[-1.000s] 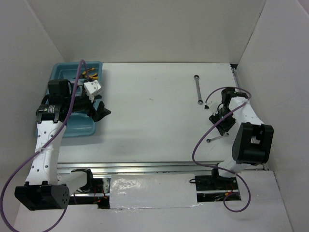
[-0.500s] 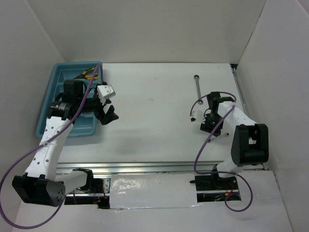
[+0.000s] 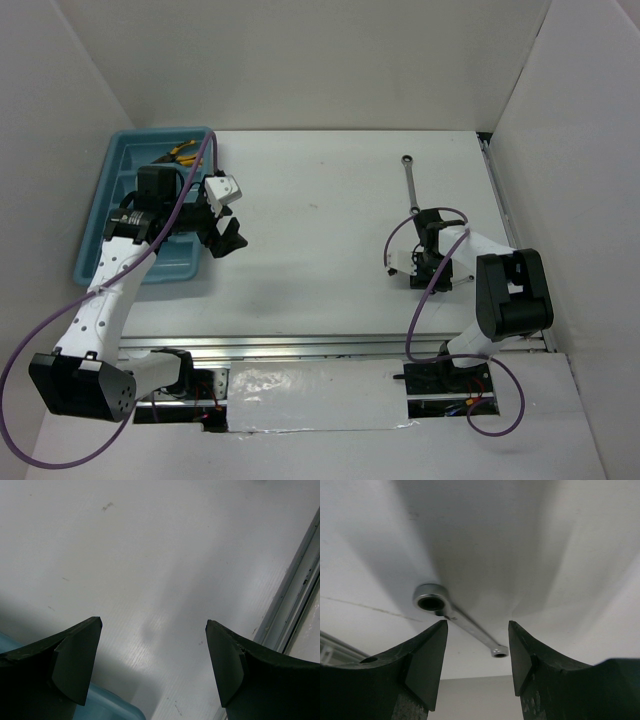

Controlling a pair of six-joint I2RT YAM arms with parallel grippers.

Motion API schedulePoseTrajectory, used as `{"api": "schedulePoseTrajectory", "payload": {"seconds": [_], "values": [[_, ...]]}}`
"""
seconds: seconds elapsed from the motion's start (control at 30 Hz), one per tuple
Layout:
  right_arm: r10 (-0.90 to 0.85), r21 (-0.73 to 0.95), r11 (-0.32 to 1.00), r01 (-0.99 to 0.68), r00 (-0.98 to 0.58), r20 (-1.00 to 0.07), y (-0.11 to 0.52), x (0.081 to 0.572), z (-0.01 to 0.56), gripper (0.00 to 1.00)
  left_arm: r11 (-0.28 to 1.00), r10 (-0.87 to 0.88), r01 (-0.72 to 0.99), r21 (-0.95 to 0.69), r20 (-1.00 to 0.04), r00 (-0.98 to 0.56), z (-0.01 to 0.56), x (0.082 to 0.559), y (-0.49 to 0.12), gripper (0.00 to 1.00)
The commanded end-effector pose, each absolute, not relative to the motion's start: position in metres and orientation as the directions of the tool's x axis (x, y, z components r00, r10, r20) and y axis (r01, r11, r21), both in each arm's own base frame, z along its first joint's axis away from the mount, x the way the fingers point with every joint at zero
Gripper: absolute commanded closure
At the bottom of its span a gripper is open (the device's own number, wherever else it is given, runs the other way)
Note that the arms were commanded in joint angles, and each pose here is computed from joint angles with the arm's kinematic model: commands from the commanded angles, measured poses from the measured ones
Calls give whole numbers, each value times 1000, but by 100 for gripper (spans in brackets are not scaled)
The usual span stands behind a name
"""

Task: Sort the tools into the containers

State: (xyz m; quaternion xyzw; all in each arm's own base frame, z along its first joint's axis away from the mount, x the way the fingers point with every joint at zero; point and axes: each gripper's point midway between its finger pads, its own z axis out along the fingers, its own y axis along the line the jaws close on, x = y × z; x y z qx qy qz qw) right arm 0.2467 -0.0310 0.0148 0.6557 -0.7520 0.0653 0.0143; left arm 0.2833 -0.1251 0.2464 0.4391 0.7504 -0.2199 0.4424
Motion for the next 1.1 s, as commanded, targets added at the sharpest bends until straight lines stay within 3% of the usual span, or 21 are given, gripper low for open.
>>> {"api": "schedulePoseTrajectory", "payload": {"seconds": [0.0, 0.5, 0.57, 0.67, 0.77, 0.97, 1.07], "values": [[-989, -147, 54, -988, -73, 129, -34, 267, 20, 41, 500, 447, 864, 66, -873, -192, 253, 289, -131, 1], [-987, -81, 14, -997, -27, 159, -35, 253, -7, 49, 509, 446, 858, 65, -873, -199, 254, 294, -130, 1], [-988, -63, 13, -998, -22, 154, -34, 252, -8, 54, 513, 439, 856, 59, -875, -203, 254, 294, -130, 1], [-990, -58, 10, -998, -18, 142, -29, 253, -8, 71, 518, 425, 854, 43, -879, -214, 251, 295, -132, 1], [-992, -71, 6, -997, -14, 123, -18, 256, -5, 95, 537, 411, 843, 31, -882, -229, 249, 295, -131, 1], [-988, -41, 131, -990, -128, -83, 50, 273, 25, 100, 664, 217, 745, -71, -934, -283, 252, 302, -117, 1], [-967, -28, 170, -985, -162, -199, 90, 287, 47, 100, 665, 149, 736, -125, -944, -295, 244, 297, -123, 1]]}}
